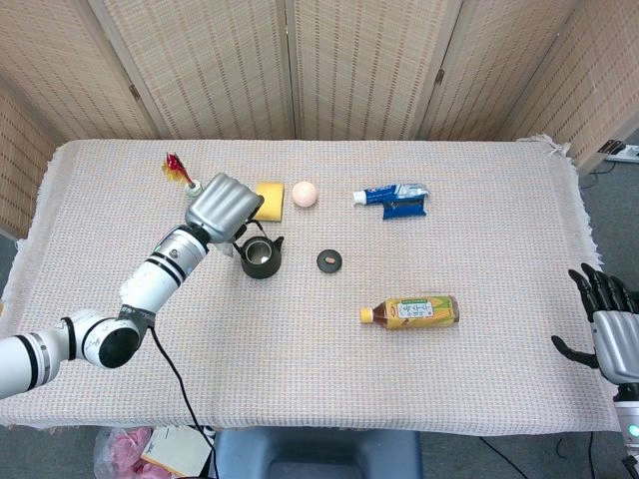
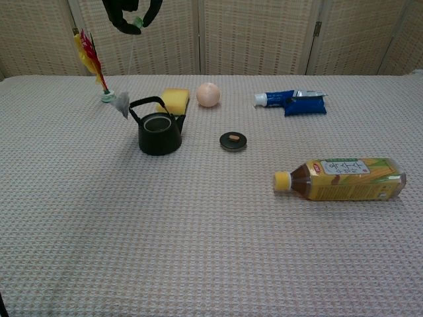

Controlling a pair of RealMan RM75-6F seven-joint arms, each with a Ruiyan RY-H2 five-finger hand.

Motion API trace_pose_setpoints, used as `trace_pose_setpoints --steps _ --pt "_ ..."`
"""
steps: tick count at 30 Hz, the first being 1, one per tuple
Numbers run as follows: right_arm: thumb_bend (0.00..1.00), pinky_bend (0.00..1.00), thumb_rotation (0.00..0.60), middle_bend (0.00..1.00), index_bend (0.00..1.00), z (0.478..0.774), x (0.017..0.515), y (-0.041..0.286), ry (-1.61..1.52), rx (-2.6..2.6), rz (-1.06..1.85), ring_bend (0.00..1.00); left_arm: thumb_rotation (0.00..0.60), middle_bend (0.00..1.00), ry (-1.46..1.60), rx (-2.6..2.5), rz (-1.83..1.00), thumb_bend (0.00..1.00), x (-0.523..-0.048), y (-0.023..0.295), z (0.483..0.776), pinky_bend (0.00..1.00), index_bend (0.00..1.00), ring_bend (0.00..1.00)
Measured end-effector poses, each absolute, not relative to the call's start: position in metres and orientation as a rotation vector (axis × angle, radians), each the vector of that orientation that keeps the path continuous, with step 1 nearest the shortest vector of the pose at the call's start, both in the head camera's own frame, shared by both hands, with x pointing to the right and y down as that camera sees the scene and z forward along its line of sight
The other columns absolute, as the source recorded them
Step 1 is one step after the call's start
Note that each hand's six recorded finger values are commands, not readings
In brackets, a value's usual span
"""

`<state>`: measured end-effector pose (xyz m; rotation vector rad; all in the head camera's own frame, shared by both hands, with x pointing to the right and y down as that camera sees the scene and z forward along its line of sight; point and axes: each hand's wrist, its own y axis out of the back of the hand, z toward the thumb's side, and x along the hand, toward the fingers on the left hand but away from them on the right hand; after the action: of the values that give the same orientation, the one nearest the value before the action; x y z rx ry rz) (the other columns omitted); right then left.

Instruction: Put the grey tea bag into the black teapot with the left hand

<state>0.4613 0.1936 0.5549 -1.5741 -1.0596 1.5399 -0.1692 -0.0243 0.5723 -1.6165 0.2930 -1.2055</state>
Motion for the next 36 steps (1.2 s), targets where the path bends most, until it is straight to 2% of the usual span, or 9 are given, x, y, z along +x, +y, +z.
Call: trace_pose_setpoints --steps 8,28,36 --pt "0.13 0.00 0.600 0.00 0.00 0.554 0.464 0.193 -1.074 -1.561 1.546 0.00 0.600 1.00 0.292 -1.633 -1.217 0.39 -0.171 -0.033 0.587 1.00 0.54 0.95" --pt "0.14 0.00 0.600 0.00 0.00 0.555 0.463 0.194 -1.063 -1.557 1.559 0.00 0.600 1.00 0.275 -1.663 -1.225 0.39 -0.177 -0.033 0.609 1.00 0.54 0.95" --pt "0.14 0.00 0.600 0.00 0.00 0.556 0.463 0.194 -1.061 -1.560 1.560 0.00 0.600 1.00 0.262 -1.716 -1.244 0.39 -0.188 -0.016 0.625 1.00 0.54 0.95"
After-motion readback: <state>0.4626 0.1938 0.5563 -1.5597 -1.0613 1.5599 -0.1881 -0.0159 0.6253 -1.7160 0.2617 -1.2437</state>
